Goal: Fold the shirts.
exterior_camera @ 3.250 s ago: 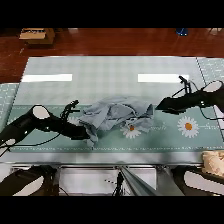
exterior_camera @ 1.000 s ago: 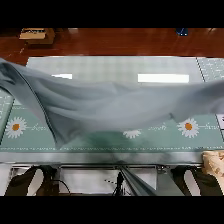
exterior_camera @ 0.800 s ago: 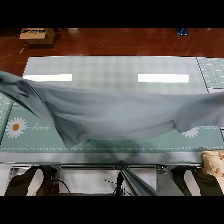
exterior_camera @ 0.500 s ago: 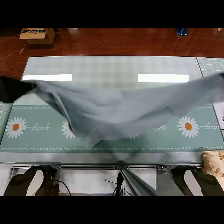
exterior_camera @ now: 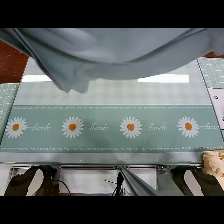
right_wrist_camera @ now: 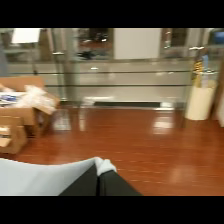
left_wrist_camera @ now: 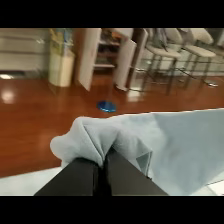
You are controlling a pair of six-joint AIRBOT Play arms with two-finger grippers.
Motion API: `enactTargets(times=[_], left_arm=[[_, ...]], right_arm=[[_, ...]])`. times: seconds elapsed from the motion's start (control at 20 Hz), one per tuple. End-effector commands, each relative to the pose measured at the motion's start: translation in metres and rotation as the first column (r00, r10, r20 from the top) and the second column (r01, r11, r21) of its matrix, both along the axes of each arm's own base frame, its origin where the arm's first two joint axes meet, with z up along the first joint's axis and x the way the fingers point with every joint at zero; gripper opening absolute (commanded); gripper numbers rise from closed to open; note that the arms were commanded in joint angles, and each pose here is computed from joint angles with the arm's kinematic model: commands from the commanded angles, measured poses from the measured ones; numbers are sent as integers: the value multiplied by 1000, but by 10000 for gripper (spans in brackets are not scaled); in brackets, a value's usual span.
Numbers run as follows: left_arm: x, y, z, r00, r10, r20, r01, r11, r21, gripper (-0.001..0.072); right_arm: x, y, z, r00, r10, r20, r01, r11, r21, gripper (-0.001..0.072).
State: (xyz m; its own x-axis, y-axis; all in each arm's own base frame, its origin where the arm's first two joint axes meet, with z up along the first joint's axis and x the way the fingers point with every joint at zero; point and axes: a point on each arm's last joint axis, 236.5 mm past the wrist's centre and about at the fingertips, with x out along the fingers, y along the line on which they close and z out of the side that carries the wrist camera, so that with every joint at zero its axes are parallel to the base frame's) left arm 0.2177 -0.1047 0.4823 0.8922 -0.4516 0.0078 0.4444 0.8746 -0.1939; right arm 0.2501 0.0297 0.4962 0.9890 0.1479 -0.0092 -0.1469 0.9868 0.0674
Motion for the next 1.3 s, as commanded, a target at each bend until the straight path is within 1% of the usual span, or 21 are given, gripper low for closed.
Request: enactTargets(times=[0.0, 0.1, 0.2, 0.3, 0.45, 0.55, 0.65, 0.75, 0.85, 0.9, 0.95, 1.1, 1.15, 1.25], left_arm=[[-36, 16, -5, 988, 140, -66, -134, 986, 96, 23], [-48, 21, -45, 959, 170, -228, -139, 980, 144, 23], [-59, 21, -89, 900, 160, -406, -86, 977, 194, 24], [-65, 22, -126, 825, 144, -546, -36, 979, 202, 23], [-51, 20, -172, 728, 82, -681, 12, 991, 133, 24], [-39, 19, -218, 628, 22, -778, 59, 995, 76, 24], [-23, 20, -269, 538, -27, -842, 70, 998, 12, 24], [-2, 23, -320, 474, -60, -879, 34, 998, -50, 24], [21, 23, -363, 442, -100, -891, 0, 994, -111, 24], [34, 25, -380, 440, -108, -892, -27, 991, -134, 24], [48, 28, -395, 445, -112, -889, -58, 986, -153, 24], [96, 38, -419, 499, -115, -859, -138, 968, -210, 25], [110, 39, -421, 520, -129, -844, -155, 958, -242, 25], [135, 35, -421, 573, -178, -800, -139, 941, -308, 25]], right_arm=[[-43, -27, -3, 981, -175, -85, 166, 981, -101, 21], [-60, -41, -20, 955, -247, -166, 224, 964, -144, 21], [-66, -52, -48, 914, -290, -283, 251, 953, -169, 21], [-69, -47, -82, 864, -254, -434, 198, 965, -171, 21], [-54, -31, -118, 817, -150, -556, 91, 987, -133, 20], [-36, -35, -160, 737, -112, -666, 58, 993, -103, 20], [-12, -28, -218, 622, -12, -783, -14, 1000, -27, 20], [14, -26, -277, 511, 73, -857, -24, 997, 71, 21], [39, -21, -315, 447, 150, -882, -22, 987, 157, 21], [55, -18, -324, 444, 186, -876, -27, 981, 195, 20], [74, -16, -328, 464, 216, -859, -36, 974, 225, 21], [131, -18, -333, 567, 251, -785, -25, 957, 288, 21], [144, -20, -334, 591, 252, -766, -12, 952, 304, 21], [163, -24, -340, 614, 256, -746, 10, 943, 333, 21]])
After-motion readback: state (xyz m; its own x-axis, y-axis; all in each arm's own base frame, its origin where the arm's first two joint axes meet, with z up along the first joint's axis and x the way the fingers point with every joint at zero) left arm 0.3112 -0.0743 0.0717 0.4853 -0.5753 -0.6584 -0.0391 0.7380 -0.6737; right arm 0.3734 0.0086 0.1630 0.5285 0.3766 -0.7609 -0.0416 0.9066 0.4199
